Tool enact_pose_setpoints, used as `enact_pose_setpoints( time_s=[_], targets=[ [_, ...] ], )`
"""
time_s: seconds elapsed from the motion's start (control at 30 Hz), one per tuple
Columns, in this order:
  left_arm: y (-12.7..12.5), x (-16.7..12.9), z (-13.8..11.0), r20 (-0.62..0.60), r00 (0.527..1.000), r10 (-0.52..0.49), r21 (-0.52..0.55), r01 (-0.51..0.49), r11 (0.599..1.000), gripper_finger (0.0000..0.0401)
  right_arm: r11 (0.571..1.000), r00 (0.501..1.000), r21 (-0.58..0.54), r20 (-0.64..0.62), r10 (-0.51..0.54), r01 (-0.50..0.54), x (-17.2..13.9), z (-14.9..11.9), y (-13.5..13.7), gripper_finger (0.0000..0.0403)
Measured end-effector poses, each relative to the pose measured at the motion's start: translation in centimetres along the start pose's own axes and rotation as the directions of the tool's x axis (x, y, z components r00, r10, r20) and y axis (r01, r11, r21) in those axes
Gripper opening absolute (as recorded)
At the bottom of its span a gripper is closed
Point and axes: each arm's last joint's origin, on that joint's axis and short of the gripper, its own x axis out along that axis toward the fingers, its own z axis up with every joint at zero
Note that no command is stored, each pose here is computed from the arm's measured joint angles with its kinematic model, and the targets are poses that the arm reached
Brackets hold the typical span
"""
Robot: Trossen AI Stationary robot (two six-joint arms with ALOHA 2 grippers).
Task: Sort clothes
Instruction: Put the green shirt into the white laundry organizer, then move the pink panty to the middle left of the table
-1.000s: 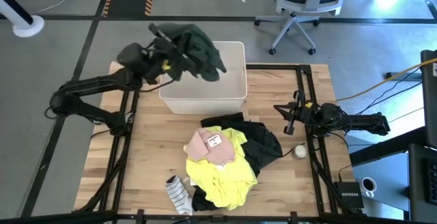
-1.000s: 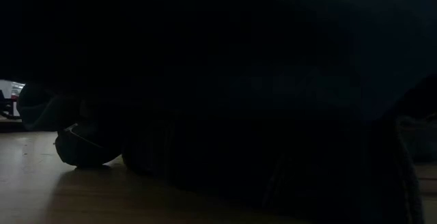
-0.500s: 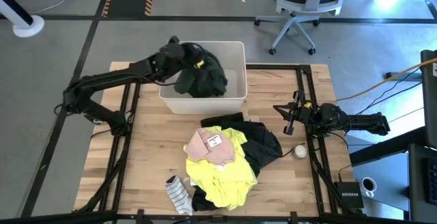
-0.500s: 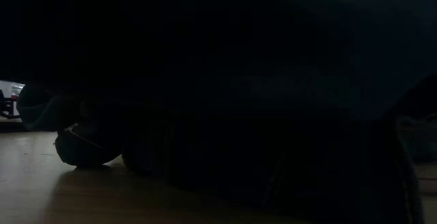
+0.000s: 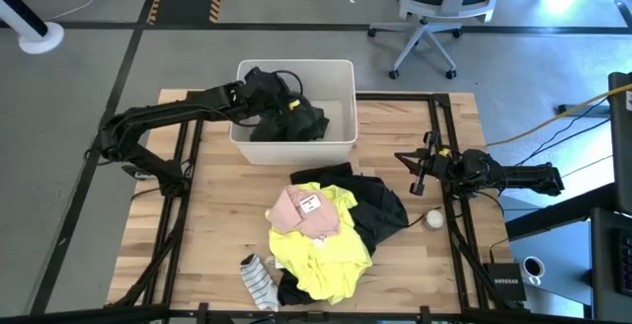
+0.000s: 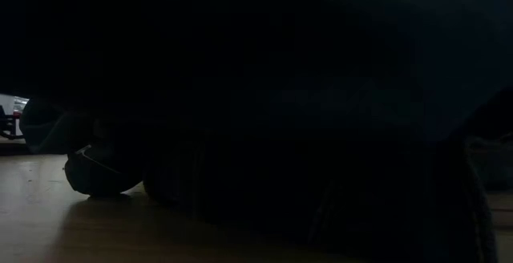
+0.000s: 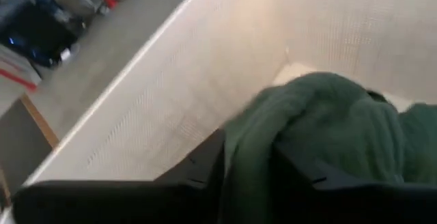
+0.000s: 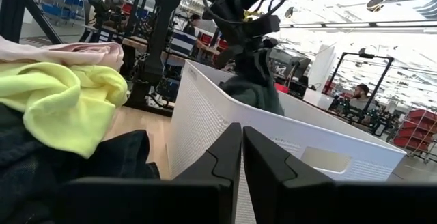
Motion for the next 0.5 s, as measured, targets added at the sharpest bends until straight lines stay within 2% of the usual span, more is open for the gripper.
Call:
enact_pose_setpoints(
  time_s=[0.13, 0.27, 0.37, 0.5],
  targets=[
    [0.3, -0.7, -0.4, -0.107, 0.994, -0.029, 0.032, 0.033, 0.999, 0.0156, 1.0, 1.0, 0.014, -0.005, 0.002, -0.002, 0.0, 0.0, 0.0, 0.0033],
    [1.1, -2.8, 0.7, -0.168, 0.985, -0.037, 0.061, 0.048, 0.997, 0.0197, 1.0, 1.0, 0.015, -0.005, 0.002, -0.002, 0.0, 0.0, 0.0, 0.0033],
    [1.3, -5.0, 2.3, -0.138, 0.989, -0.055, 0.054, 0.063, 0.997, 0.0217, 1.0, 1.0, 0.015, -0.005, 0.002, -0.002, 0.0, 0.0, 0.0, 0.0033],
    [0.5, -8.5, 4.1, -0.02, 0.992, -0.128, 0.042, 0.129, 0.991, 0.0224, 1.0, 1.0, 0.015, -0.012, 0.006, -0.006, 0.0, -0.1, 0.1, 0.0033]
  ],
)
